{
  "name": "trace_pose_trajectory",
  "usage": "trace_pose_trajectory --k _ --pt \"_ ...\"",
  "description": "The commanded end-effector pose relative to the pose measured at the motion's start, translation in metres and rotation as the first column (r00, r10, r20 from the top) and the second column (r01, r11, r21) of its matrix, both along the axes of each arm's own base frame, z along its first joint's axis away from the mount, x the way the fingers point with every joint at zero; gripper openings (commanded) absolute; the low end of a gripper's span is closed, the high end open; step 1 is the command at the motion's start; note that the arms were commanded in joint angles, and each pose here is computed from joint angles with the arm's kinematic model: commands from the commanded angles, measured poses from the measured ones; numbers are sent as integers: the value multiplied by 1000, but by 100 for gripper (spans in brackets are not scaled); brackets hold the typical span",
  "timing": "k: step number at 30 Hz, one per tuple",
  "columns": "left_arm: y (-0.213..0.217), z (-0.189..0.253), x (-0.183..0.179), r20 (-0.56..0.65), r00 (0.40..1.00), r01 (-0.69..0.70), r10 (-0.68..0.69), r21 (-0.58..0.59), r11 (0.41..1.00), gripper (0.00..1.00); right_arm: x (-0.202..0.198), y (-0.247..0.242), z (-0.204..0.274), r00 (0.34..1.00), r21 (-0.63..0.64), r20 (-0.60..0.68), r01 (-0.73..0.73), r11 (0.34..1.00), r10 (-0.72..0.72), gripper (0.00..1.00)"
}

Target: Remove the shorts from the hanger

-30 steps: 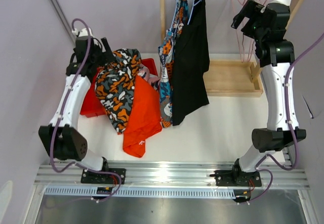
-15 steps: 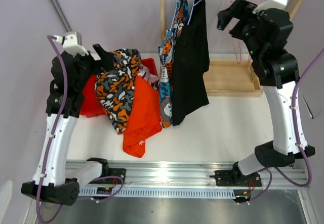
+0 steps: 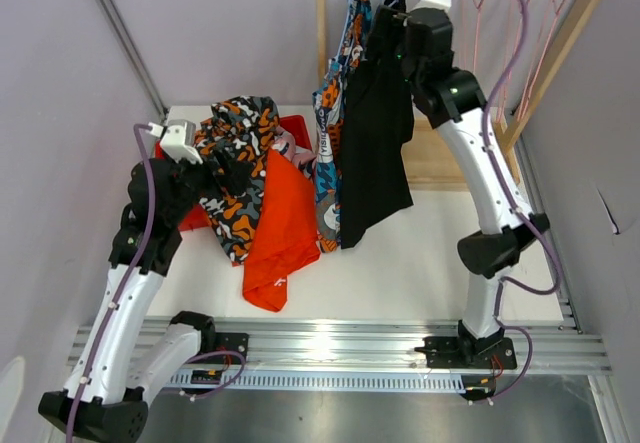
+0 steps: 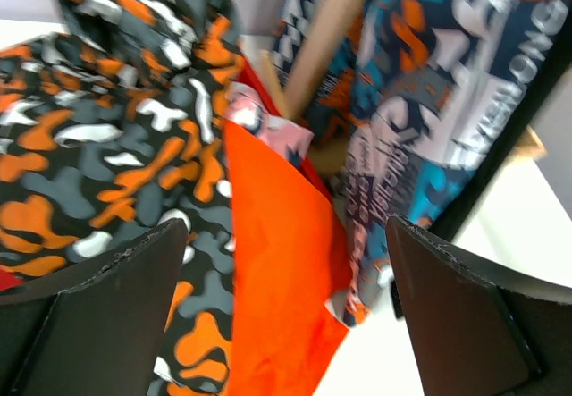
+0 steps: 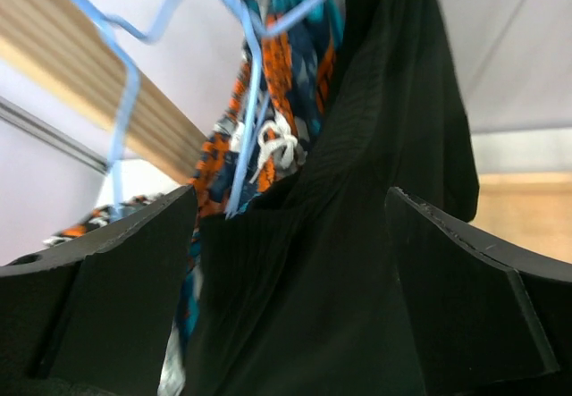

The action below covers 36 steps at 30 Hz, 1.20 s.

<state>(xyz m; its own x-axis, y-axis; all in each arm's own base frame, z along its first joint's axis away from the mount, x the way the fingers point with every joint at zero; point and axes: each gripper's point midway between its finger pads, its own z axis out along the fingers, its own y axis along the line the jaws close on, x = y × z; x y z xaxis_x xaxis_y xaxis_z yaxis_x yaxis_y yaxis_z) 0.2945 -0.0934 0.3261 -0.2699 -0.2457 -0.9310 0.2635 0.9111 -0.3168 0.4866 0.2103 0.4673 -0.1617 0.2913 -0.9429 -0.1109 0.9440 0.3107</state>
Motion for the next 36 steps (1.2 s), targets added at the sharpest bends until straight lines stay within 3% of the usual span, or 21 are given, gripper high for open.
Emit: trace_pose_trajectory --k 1,10,17,22,26,36 --pt "-13 11 -10 75 995 65 -64 -14 998 99 2 1 30 995 28 93 29 999 -31 92" --pt "-10 -9 -16 57 996 73 -75 34 997 99 22 9 20 992 45 106 65 997 -70 91" --pt "-9 -24 -14 37 997 70 -71 42 997 99 11 10 36 984 53 150 85 995 -92 88" --pt "-11 -27 -14 32 996 77 -78 38 996 99 19 11 37 980 51 170 95 994 -103 81" --pt "-11 -28 -15 29 996 81 -82 38 996 99 29 16 30 980 49 166 101 994 -108 59" --pt "-10 -30 -17 24 997 76 -77 44 996 99 44 16 10 984 60 131 113 992 -120 56"
